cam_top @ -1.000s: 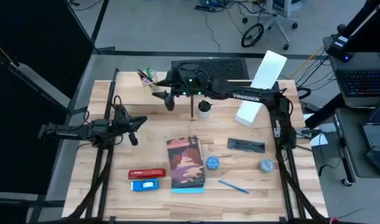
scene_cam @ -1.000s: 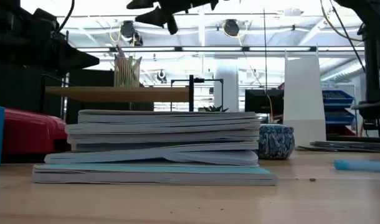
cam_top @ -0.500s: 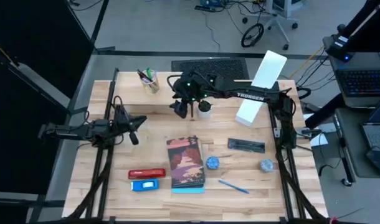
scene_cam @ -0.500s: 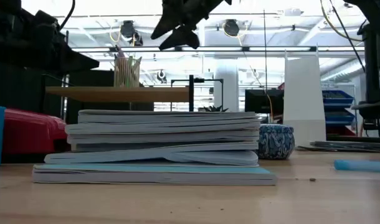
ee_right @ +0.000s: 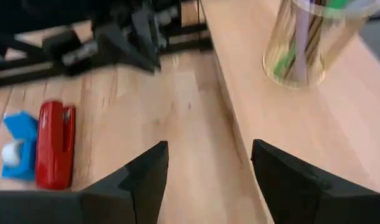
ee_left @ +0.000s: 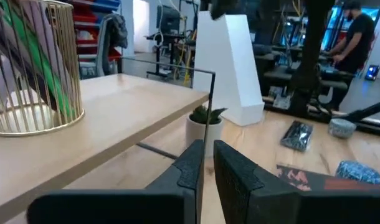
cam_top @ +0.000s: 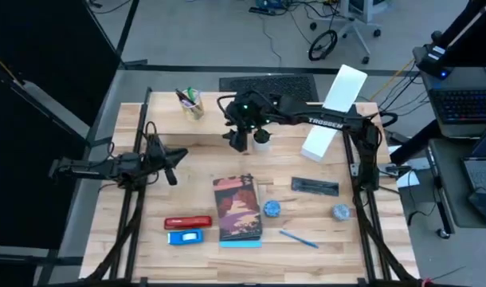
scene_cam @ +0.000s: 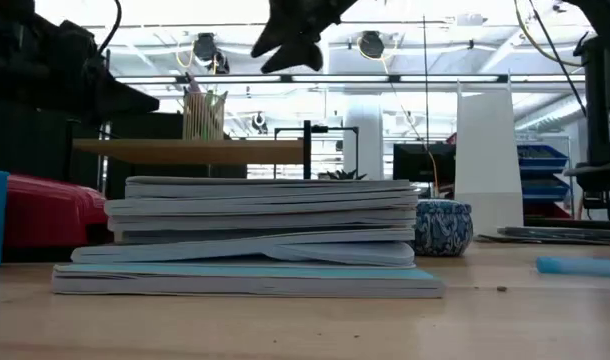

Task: Stock shelves
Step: Put the blue pen into the gold pen holder on the shelf

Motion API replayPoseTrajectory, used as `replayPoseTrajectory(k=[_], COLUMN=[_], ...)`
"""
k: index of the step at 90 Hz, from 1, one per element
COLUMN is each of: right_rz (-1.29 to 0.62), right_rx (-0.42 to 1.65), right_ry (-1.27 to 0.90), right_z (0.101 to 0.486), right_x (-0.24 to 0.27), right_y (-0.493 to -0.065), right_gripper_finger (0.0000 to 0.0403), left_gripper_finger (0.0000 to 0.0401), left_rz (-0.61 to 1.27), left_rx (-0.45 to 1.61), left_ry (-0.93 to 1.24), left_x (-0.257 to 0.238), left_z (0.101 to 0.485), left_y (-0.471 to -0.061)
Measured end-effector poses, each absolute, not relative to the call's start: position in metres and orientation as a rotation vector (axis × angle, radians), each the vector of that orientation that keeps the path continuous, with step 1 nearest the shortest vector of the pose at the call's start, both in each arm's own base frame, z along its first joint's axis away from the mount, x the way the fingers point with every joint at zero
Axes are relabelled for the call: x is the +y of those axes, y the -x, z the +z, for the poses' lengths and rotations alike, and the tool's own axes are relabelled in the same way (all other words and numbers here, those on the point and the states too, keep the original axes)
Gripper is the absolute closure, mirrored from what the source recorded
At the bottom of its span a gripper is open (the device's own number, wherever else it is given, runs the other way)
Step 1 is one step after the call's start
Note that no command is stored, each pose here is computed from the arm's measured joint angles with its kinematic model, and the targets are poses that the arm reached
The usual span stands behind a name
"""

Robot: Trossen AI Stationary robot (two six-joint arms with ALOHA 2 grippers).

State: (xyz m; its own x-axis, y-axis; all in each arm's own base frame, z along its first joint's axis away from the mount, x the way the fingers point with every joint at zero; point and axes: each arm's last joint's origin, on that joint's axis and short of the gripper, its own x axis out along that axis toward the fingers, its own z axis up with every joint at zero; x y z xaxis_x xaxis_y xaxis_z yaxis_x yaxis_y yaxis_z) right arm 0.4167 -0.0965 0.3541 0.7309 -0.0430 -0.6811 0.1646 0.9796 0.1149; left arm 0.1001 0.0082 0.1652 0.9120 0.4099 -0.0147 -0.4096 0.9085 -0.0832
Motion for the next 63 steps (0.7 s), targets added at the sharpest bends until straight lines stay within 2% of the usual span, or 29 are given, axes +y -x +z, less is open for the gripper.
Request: replayPoseTrajectory(k=[19, 27, 46, 63], right_rz=[-0.044, -0.03, -0.096, -0.191], right_rx=[1.185, 1.301, 1.258, 1.154], right_ry=[-0.194, -0.207, -0.187, -0.234], right_z=[0.348, 0.353, 0.376, 0.352], right_x=[-0.061, -0.046, -0.005, 0.034], right_y=[-0.37, -0.353, -0.319, -0.28], right_gripper_finger=[0.0191, 0.0191, 0.0191, 0.0191], left_gripper_finger=[0.0379, 0.0379, 0.0379, 0.0379], left_rz=[0.423, 0.423, 0.423, 0.423], left_rx=[-0.003, -0.003, -0.004, -0.004], left_ry=[0.091, 0.091, 0.091, 0.092], left_x=[0.008, 0.008, 0.008, 0.008], left_z=[0.165, 0.165, 0.165, 0.165], left_y=[-0.1, -0.1, -0.1, -0.1])
